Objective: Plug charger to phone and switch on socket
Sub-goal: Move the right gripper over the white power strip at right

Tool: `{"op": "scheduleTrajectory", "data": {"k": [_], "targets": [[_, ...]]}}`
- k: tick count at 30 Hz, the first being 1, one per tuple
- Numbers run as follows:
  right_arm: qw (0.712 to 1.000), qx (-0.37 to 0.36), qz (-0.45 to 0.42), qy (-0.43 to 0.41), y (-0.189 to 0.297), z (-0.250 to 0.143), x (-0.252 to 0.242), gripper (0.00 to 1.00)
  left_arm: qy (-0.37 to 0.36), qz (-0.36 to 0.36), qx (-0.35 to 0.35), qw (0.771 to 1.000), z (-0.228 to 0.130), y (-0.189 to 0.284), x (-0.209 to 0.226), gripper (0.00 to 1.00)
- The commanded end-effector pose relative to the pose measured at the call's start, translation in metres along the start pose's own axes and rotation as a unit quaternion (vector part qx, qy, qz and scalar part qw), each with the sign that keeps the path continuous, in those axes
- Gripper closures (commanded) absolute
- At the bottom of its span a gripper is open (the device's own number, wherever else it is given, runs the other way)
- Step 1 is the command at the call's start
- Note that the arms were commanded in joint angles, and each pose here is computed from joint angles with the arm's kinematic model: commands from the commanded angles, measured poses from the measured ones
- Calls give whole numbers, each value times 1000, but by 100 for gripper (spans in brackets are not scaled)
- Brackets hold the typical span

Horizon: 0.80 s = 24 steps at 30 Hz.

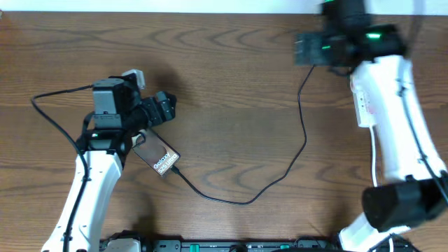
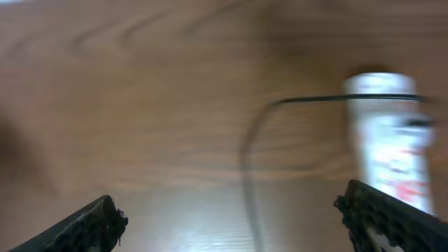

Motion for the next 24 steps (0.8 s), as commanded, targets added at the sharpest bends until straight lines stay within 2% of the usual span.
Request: {"op": "scheduleTrajectory", "data": {"k": [1,6,9,13,17,24], "targets": [[1000,-3,5,-27,5,14,-52,1,-35,26,-31,999,18,5,-8,9],[991,6,124,-46,6,21,-114,1,-50,12,-49,997,32,11,-23,9],[986,-1,160,-51,5,21,-148,1,-54,9,-62,997,42,16,-28,9],[984,13,166,-71,-3,12,-180,1,-57,6,-72,996,49,19,-31,9],[984,40,166,-43,-20,0,-189,1,-58,4,-76,995,50,20,-32,9],[983,95,147,-58,-72,-15,-205,1,-57,4,-75,995,50,20,-31,9]]}}
Point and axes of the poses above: each gripper's point midway between its finger pads, its own y axis back along the fingers, its own x axis along the line the jaws close on, z = x × y, the point moved 5 cm from there along y, back along the fingers, and after that the axes turned 5 degrees about -y, right-handed, at the moved point
